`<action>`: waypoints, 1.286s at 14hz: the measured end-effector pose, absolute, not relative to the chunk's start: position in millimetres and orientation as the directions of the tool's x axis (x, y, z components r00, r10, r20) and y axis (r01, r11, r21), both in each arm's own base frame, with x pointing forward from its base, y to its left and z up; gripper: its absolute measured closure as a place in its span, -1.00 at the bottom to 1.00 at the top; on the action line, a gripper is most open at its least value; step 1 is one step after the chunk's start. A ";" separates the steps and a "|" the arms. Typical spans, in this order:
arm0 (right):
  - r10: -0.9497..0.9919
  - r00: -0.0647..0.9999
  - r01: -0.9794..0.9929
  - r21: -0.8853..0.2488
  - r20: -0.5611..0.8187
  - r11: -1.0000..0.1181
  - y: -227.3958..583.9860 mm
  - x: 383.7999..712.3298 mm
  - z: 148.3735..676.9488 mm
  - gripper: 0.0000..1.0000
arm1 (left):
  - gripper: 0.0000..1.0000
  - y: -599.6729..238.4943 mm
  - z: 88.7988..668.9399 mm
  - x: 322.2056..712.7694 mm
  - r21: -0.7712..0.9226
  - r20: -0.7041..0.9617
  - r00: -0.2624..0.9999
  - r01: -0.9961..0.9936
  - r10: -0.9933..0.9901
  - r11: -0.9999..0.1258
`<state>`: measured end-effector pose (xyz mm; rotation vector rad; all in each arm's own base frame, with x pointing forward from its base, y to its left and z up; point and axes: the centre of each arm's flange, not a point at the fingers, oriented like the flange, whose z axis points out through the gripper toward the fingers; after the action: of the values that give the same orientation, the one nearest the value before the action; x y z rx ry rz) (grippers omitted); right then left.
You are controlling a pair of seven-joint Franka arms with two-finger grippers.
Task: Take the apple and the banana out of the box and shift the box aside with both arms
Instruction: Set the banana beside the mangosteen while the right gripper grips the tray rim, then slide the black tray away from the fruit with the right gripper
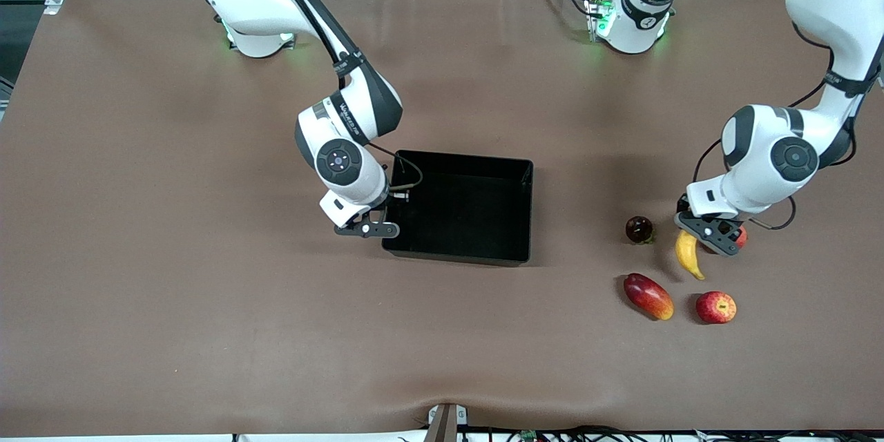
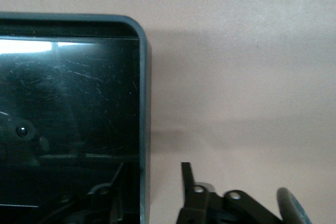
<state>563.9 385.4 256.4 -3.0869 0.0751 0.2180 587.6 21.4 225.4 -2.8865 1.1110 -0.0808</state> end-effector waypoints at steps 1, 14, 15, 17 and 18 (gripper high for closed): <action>-0.043 0.989 -0.049 -0.042 -0.142 -0.998 386.7 563.2 255.0 0.48 | 0.28 20.5 219.9 587.1 -0.056 0.031 0.741 -0.669 -0.671 -0.741; -0.075 0.981 -0.086 -0.052 -0.180 -0.995 273.4 627.0 335.0 0.89 | 0.19 16.5 182.6 584.9 -0.013 0.059 0.794 -0.605 -0.604 -0.796; -0.081 0.979 -0.093 -0.055 -0.186 -0.994 251.4 633.1 345.0 0.89 | 0.02 17.5 183.5 585.7 -0.015 0.061 0.795 -0.604 -0.603 -0.797; -0.051 0.980 -0.066 -0.071 -0.193 -0.995 202.3 645.1 360.2 0.89 | -0.37 21.4 186.8 588.8 -0.021 0.068 0.798 -0.599 -0.599 -0.800; -0.032 0.980 -0.049 -0.080 -0.199 -0.996 175.2 650.4 364.4 0.89 | -0.56 23.5 189.7 590.9 -0.027 0.073 0.799 -0.597 -0.597 -0.802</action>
<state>650.4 175.2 364.4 -3.0411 0.0622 0.3031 590.9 23.5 189.7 -2.9769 0.9888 -0.1213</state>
